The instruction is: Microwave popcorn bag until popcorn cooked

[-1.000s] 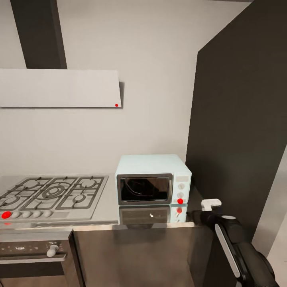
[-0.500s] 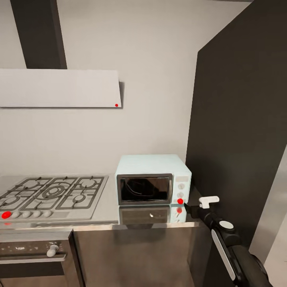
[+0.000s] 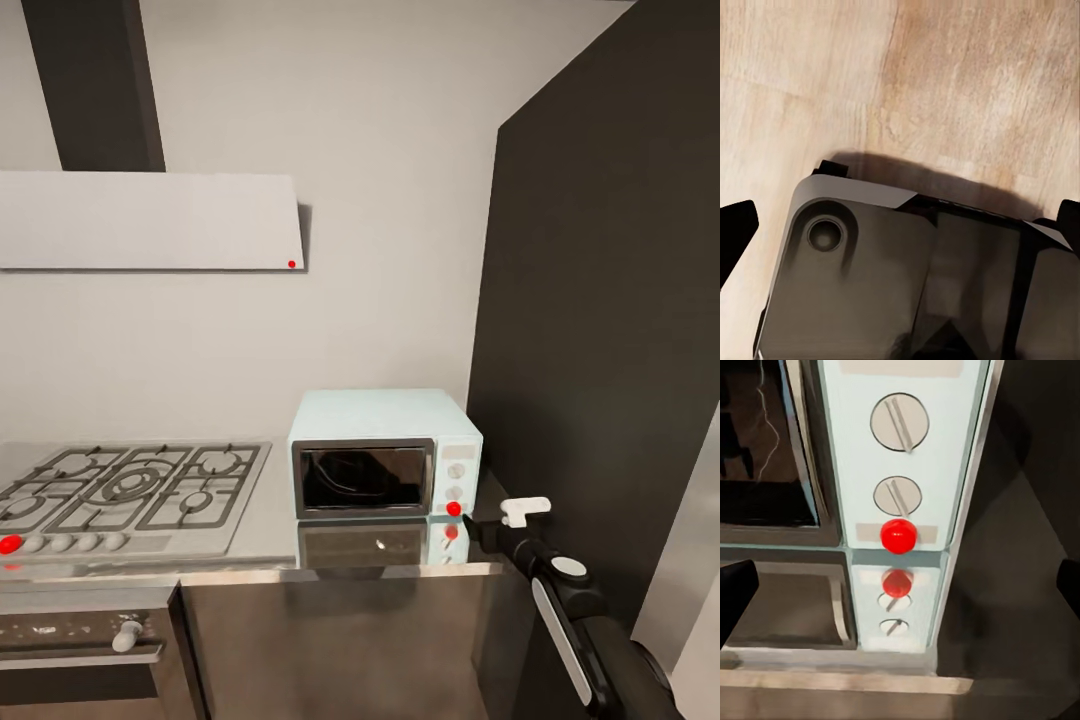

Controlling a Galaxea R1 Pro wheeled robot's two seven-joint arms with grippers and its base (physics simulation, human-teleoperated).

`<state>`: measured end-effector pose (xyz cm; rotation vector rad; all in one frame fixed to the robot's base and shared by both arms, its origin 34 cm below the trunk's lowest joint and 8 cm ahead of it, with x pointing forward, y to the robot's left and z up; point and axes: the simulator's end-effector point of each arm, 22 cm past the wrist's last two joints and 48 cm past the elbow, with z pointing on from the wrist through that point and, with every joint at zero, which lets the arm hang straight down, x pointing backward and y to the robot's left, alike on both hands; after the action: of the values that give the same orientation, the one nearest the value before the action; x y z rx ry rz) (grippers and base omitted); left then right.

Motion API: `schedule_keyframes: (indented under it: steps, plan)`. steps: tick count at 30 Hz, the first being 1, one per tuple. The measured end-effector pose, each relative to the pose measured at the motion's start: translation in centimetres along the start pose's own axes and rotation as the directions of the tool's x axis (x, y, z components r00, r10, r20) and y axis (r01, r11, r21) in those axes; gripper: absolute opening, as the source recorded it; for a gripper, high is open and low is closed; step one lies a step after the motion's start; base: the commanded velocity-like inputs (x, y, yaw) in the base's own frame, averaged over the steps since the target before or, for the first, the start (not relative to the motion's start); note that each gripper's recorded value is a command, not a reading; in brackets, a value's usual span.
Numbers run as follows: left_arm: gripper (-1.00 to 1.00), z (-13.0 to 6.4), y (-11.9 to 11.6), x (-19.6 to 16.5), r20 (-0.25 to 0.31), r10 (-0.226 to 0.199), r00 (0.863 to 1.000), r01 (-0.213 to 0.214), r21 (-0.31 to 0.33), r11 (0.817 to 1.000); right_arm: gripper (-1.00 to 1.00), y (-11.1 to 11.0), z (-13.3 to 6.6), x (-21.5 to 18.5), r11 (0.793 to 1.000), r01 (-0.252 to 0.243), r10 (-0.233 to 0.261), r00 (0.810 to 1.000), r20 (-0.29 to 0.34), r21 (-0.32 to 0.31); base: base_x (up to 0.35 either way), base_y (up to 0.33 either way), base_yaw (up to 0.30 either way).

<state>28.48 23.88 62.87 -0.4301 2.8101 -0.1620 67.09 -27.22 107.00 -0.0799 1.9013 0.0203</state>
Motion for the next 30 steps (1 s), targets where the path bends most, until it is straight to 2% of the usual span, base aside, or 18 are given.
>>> schedule_keyframes:
  steps: [4, 11, 19, 30]
  plan:
    - [1.0, 0.0, 0.0, 0.0, 0.001, 0.0, 1.0, 0.0, 0.0, 1.0, 1.0, -0.2, 0.2, 0.9, 1.0, -0.002, 0.002, 1.0, -0.017, 0.005, 0.306, 0.0, 0.0]
    - [1.0, 0.0, 0.0, -0.1, 0.001, 0.0, 1.0, 0.0, 0.0, 1.0, 1.0, -0.3, 1.3, 5.8, 1.0, -0.019, 0.02, 0.994, -0.11, 0.009, 0.179, 0.0, 0.0]
    - [1.0, 0.0, -0.1, 0.0, 0.001, 0.0, 1.0, 0.0, 0.001, 1.0, 1.0, -0.6, 2.2, 8.8, 1.0, -0.017, 0.019, 0.995, -0.095, 0.015, 0.012, 0.0, 0.0]
    - [1.0, 0.0, -0.3, 0.0, 0.0, 0.0, 1.0, 0.0, 0.004, 1.0, 1.0, -0.3, 2.3, 9.1, 1.0, -0.01, 0.011, 0.995, -0.097, 0.008, 0.0, 0.0, 0.0]
